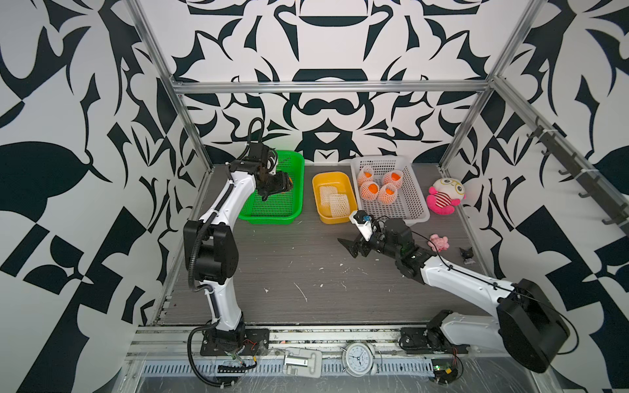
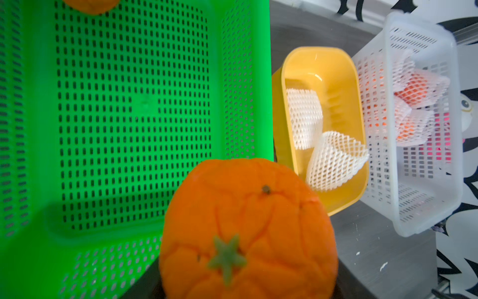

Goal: Remove foam nets from oranges
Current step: Place the orange in the basket.

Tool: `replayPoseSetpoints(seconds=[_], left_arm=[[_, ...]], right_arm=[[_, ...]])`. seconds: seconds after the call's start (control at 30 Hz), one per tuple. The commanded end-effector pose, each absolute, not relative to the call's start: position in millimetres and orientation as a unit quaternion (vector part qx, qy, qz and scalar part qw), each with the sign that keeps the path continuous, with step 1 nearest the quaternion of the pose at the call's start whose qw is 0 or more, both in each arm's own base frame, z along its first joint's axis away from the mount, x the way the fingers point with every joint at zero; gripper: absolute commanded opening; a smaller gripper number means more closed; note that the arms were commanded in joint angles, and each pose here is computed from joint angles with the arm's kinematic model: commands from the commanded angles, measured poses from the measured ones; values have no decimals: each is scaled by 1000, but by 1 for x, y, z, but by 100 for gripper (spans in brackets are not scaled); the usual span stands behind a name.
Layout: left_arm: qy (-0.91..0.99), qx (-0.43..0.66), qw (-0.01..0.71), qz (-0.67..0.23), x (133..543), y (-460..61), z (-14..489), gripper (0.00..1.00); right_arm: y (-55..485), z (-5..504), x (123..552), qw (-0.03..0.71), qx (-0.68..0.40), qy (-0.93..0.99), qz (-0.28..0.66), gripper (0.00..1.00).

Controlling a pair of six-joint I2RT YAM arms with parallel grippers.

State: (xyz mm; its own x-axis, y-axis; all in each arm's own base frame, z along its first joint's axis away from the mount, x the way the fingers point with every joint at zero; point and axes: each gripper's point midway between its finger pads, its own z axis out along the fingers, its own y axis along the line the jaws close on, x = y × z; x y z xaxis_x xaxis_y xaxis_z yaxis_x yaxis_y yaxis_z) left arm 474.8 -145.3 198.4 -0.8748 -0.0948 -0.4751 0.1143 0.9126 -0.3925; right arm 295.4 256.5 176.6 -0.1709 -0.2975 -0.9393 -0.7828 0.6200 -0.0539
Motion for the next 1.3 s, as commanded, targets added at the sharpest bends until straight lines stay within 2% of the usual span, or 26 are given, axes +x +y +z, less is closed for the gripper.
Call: replayPoseSetpoints(seconds=[0.0, 0.2, 0.47, 0.93, 1.1, 1.27], left_arm=[[942, 8, 278, -188, 501, -133, 204, 40], [932, 0, 313, -185, 546, -124, 202, 40], [933, 13, 328, -149, 597, -119, 167, 40], [926, -13, 359, -114, 649, -111, 117, 43], [921, -19, 370, -123, 662, -115, 108, 48], [916, -24, 382, -124, 671, -115, 103, 58]], right_arm=[[259, 196, 293, 558, -350, 712, 244, 96], [272, 193, 292, 544, -348, 718, 260, 96], [279, 193, 292, 537, -333, 726, 271, 96], [283, 181, 293, 489, -295, 764, 301, 96], [286, 184, 295, 482, -296, 767, 303, 96], [288, 185, 296, 475, -298, 770, 304, 96]])
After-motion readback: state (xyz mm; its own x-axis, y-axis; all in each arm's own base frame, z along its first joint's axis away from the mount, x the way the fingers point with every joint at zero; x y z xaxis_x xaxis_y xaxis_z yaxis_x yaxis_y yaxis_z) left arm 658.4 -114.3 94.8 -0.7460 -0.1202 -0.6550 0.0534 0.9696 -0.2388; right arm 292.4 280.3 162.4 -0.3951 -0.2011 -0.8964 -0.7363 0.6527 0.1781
